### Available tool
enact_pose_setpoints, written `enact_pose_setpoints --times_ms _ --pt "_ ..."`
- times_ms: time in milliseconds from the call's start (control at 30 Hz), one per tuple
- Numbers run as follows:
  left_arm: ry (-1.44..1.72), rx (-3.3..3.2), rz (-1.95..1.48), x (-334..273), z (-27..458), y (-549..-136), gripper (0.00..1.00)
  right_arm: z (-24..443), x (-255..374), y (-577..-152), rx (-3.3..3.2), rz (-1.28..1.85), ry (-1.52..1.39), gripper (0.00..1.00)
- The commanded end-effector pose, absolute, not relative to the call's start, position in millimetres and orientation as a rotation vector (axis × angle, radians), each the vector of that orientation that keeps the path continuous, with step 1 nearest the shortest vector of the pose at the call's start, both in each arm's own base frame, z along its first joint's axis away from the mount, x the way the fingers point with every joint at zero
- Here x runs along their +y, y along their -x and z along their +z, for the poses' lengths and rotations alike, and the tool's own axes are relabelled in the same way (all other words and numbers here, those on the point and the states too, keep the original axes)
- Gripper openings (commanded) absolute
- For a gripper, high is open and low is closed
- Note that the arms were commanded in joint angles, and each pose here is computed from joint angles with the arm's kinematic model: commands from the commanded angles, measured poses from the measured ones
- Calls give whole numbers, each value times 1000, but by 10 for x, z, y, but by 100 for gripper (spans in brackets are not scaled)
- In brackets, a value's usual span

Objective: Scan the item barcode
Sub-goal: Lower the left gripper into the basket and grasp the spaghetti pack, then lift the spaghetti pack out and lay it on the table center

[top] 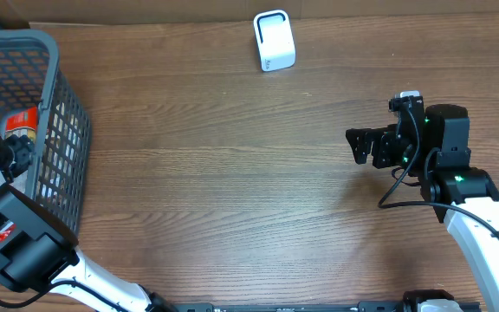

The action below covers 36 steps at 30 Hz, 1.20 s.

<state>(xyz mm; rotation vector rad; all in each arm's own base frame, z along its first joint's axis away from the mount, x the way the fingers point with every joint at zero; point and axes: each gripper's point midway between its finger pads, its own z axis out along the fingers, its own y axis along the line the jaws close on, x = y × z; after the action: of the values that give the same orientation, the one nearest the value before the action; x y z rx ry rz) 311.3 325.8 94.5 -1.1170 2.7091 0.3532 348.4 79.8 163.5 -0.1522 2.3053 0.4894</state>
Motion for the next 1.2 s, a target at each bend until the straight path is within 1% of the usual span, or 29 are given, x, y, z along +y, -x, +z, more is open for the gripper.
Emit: enact_pose_setpoints --times_ms 0,267,667,733,800,833,967,1000,1133,1167 --pt "967 2727 408 3304 1105 -3147 88 1737 829 -3533 2278 493 172 100" --pt "815 2788 430 3297 903 -3135 91 1737 829 -3533 2278 493 172 100" --pt "698 2822 436 3251 569 -3105 94 1737 829 -3533 2278 493 172 100" --pt "697 2819 434 3244 530 -3104 93 1737 829 -3533 2278 493 172 100" --pt "697 2819 434 3237 501 -3096 90 1737 829 -3533 2278 493 172 100" --pt "698 2821 433 3233 489 -3091 85 1737 829 -3533 2278 493 172 100" --pt "705 2821 431 3227 479 -3085 52 1737 829 -3533 2278 493 172 100" --pt "704 2822 431 3225 479 -3085 48 1737 829 -3533 2278 493 172 100" --pt "708 2834 422 3196 483 -3065 21 1737 829 -3533 2278 493 172 100" --pt "711 2836 420 3189 488 -3059 17 1737 829 -3533 2278 493 172 100"
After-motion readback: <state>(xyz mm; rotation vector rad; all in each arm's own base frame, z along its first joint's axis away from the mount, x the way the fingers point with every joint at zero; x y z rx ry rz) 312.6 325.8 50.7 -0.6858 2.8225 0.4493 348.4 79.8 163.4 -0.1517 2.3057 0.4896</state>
